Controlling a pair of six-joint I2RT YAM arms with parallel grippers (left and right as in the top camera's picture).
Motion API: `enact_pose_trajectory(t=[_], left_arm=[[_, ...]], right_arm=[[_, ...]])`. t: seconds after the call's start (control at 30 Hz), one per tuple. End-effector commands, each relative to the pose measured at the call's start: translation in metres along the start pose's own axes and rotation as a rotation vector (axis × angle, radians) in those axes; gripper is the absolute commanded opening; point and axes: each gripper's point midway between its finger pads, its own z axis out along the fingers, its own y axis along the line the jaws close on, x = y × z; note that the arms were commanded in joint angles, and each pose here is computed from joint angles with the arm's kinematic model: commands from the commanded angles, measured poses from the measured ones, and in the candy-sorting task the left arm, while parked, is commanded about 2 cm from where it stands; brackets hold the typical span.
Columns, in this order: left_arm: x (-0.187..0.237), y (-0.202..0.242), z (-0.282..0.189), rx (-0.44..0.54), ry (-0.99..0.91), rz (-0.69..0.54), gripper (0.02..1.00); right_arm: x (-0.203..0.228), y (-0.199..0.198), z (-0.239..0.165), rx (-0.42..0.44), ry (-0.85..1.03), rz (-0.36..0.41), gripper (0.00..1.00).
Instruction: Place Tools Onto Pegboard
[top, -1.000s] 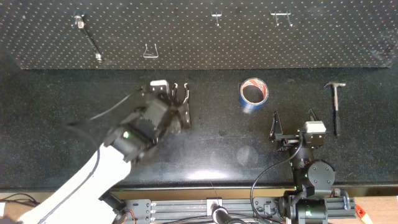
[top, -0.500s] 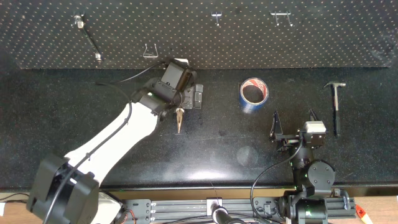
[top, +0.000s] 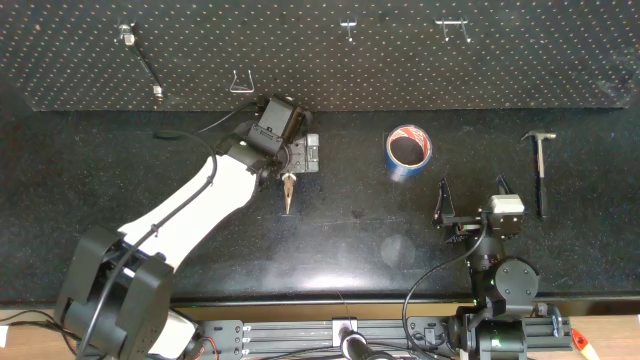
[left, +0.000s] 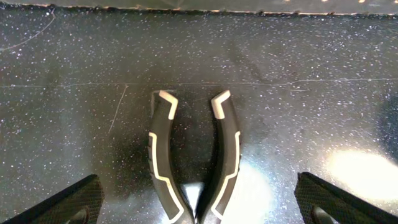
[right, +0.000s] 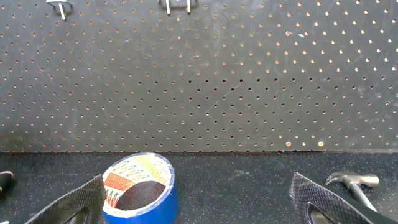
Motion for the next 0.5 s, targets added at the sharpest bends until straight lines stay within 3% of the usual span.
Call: enact_pose_trajectory(t=[0.03, 0.5], left_arm=[[-0.003, 0.005, 0.008, -0.038, -0.004, -0.020, 0.996], [0.008, 0.009, 0.024, -0.062, 0.042, 0.042, 1.000]], right_arm=[[0.001, 0.000, 0.000, 0.000, 0.002, -0.014, 0.963], [0.001, 0.000, 0.000, 0.000, 0.002, -0.014, 0.965]])
